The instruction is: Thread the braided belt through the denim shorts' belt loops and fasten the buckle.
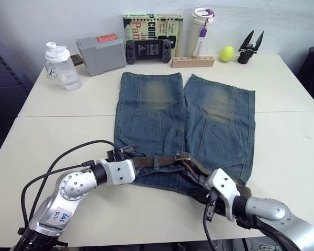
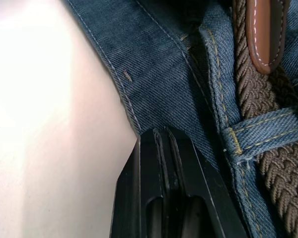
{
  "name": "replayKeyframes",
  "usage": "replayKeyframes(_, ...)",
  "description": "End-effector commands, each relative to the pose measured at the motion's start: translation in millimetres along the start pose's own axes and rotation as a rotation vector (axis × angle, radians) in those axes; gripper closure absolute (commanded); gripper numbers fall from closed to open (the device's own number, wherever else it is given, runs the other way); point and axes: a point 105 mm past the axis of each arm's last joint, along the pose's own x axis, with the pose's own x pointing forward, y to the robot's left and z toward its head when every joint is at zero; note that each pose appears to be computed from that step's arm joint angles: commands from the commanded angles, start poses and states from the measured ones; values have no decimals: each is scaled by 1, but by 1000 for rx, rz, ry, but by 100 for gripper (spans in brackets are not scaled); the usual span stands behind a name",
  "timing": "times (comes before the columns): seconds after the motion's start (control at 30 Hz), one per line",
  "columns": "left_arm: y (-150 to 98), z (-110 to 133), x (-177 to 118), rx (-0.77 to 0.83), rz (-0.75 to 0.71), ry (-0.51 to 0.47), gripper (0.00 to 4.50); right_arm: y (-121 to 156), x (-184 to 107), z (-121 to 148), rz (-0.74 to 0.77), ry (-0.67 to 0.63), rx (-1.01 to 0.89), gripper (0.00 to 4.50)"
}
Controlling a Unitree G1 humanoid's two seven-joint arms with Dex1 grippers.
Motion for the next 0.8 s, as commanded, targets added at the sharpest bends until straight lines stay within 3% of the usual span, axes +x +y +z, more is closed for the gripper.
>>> replayKeyframes(0.03,-12,15,-14,4,11,-84,95,10,6,-17,35,63,71,445)
replayKeyframes(0.17,-12,11,-22,54,18,-65,95,12,8,-16,46,58,74,445)
replayKeyframes(0.37,5,12,-11,186,146,-55,95,14,9,-15,47,54,76,445)
replayKeyframes(0.6,-1,11,0,215,151,-41,95,15,9,-12,45,46,84,445)
replayKeyframes(0.7,-3,9,3,206,138,-37,181,14,9,-12,41,46,86,450)
replayKeyframes(0.8,-5,4,4,197,133,-8,323,14,8,-12,40,50,87,450)
